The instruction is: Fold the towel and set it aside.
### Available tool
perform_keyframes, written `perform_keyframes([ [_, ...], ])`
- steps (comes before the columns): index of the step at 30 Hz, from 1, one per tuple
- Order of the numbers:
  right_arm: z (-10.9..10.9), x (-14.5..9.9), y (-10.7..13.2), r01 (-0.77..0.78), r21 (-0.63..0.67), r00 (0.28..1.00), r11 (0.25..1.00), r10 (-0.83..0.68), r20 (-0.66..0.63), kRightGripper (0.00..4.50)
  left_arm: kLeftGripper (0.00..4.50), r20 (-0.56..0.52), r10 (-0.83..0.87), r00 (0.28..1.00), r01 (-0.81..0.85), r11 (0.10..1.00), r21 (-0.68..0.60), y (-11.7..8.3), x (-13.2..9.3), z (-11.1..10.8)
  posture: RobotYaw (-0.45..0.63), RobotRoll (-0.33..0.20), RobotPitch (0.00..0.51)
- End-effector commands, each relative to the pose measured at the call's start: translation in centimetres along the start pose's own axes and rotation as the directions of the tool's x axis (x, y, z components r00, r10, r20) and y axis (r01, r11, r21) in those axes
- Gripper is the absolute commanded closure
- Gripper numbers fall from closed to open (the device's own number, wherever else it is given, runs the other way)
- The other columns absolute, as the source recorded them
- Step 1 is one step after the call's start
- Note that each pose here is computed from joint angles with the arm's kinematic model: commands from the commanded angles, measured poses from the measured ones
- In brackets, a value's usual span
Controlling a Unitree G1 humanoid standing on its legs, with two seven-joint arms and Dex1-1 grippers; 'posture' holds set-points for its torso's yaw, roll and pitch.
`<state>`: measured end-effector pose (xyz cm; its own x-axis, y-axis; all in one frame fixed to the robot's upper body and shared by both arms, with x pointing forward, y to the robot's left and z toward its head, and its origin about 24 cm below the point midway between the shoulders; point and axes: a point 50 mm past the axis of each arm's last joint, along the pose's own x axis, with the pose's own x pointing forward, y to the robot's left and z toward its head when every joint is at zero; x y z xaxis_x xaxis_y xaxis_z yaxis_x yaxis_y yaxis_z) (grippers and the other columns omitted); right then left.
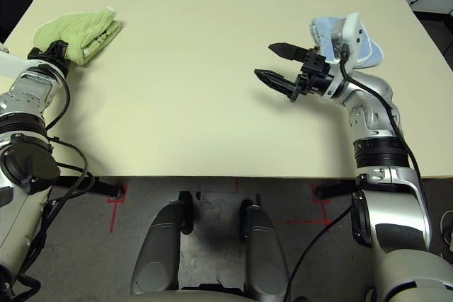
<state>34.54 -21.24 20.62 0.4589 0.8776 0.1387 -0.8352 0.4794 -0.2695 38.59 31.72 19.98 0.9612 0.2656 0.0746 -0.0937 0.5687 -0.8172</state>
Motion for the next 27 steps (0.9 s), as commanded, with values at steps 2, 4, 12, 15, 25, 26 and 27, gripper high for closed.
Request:
perform_keyframes([
  [2, 0.0, -0.1, -0.1, -0.01, -0.016, 1.0, 1.0, 0.01, -0.01, 0.0, 4.47, 0.037, 0.055, 0.998, -0.054, 0.998, -0.03, 0.8, -0.3, -0.1, 0.06, 0.0, 0.225],
  [4, 0.0, 0.0, -0.1, -0.011, -0.016, 1.0, 1.0, 0.011, -0.01, 0.0, 4.47, 0.05, 0.063, 0.997, -0.061, 0.997, -0.049, 0.6, -0.4, -0.3, 0.06, 0.0, 0.225],
  [12, 0.0, 0.0, -0.2, -0.014, -0.02, 1.0, 1.0, 0.014, -0.012, 0.0, 4.47, 0.116, 0.108, 0.987, -0.096, 0.99, -0.104, -0.4, -1.0, -1.5, 0.06, 0.0, 0.229],
  [15, 0.0, 0.0, -0.2, -0.017, -0.019, 1.0, 1.0, 0.017, -0.013, 0.0, 4.47, 0.13, 0.108, 0.986, -0.094, 0.99, -0.103, -0.6, -1.1, -1.6, 0.06, 0.0, 0.229],
  [25, 0.0, 0.1, -0.2, -0.017, -0.023, 1.0, 1.0, 0.016, -0.014, 0.0, 4.47, 0.096, 0.153, 0.984, -0.15, 0.988, -0.038, -0.6, -0.9, -2.1, 0.06, 0.0, 0.231],
  [26, 0.0, 0.1, -0.3, -0.016, -0.023, 1.0, 1.0, 0.016, -0.013, 0.0, 4.23, 0.077, 0.175, 0.982, -0.172, 0.984, -0.039, -0.4, -1.0, -2.3, 0.06, 0.0, 0.231],
  [27, 0.0, 0.1, -0.3, -0.016, -0.024, 1.0, 1.0, 0.016, -0.013, 0.0, 3.93, 0.063, 0.189, 0.98, -0.187, 0.982, -0.04, -0.3, -1.0, -2.4, 0.06, 0.0, 0.231],
])
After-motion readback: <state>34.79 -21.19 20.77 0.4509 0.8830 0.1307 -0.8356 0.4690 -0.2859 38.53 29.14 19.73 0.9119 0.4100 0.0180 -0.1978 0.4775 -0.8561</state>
